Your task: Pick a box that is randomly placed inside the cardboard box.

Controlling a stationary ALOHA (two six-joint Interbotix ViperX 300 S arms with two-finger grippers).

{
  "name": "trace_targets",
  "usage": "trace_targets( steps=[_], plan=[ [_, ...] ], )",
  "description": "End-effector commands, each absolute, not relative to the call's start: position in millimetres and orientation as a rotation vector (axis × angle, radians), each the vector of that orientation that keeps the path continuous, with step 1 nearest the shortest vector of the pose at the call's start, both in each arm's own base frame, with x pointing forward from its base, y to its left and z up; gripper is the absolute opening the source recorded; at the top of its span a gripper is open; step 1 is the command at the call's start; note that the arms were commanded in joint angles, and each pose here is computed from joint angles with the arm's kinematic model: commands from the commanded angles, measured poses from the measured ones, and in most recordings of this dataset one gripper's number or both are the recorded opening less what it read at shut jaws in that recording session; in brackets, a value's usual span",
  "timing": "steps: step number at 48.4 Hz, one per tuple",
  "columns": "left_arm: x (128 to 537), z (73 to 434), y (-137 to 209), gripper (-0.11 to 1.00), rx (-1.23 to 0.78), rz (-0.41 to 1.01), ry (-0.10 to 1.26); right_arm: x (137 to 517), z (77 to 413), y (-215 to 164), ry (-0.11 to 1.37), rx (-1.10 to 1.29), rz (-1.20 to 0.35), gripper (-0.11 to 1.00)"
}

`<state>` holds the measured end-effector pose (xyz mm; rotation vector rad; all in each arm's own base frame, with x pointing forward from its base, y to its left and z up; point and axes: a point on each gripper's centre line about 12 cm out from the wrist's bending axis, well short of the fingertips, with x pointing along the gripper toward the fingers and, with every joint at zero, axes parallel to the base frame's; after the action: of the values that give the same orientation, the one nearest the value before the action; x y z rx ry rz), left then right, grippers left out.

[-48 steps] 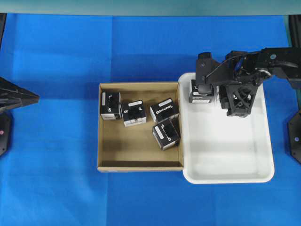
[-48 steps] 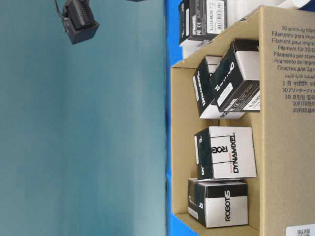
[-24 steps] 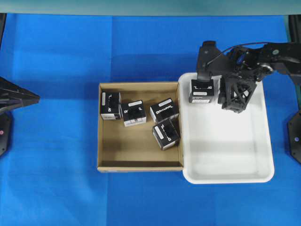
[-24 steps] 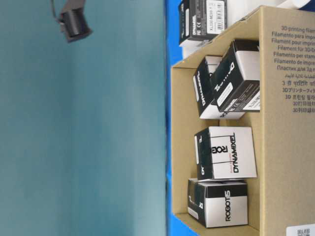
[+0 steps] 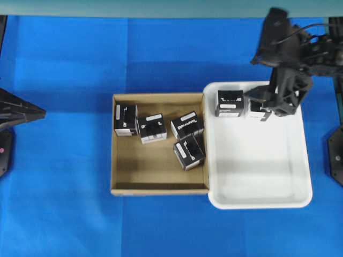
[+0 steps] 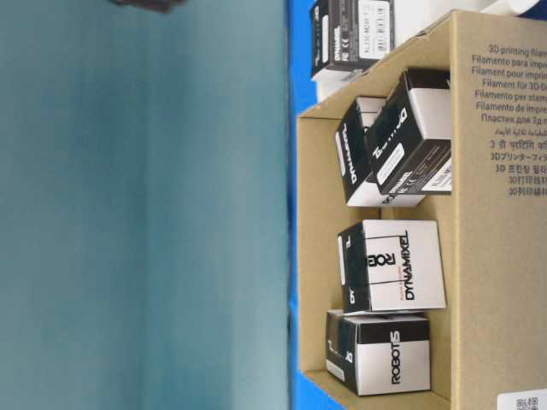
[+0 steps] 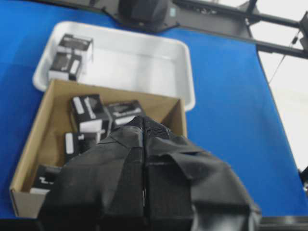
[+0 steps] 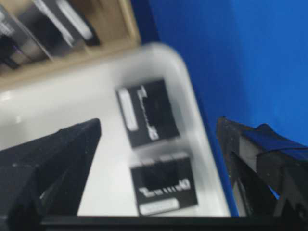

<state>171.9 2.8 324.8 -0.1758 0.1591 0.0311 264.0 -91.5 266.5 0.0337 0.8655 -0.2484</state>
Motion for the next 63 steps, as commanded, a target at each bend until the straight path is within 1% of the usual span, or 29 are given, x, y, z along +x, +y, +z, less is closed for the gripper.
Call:
trace_targets(
  steps=[1,16,28,32,43,63],
  plan=[
    [174,331,3,-0.07,-0.171,0.029,0.149,261,285,-81,0.758,0.016,-0.233,0.98],
    [174,331,3,-0.07,-0.166,0.029,0.147,230,334,-44,0.327,0.026,-0.177,0.97],
    [173,331,3,-0.07,-0.163,0.028,0.144,207,357,-28,0.136,0.032,-0.128,0.97],
    [172,332,3,-0.07,-0.162,0.028,0.141,204,361,-26,0.101,0.029,-0.126,0.96],
    [172,331,2,-0.07,-0.163,0.025,0.141,205,362,-22,0.066,0.026,-0.102,0.96],
    [172,331,2,-0.07,-0.162,0.025,0.143,206,356,-15,0.051,0.026,-0.069,0.96]
  ],
)
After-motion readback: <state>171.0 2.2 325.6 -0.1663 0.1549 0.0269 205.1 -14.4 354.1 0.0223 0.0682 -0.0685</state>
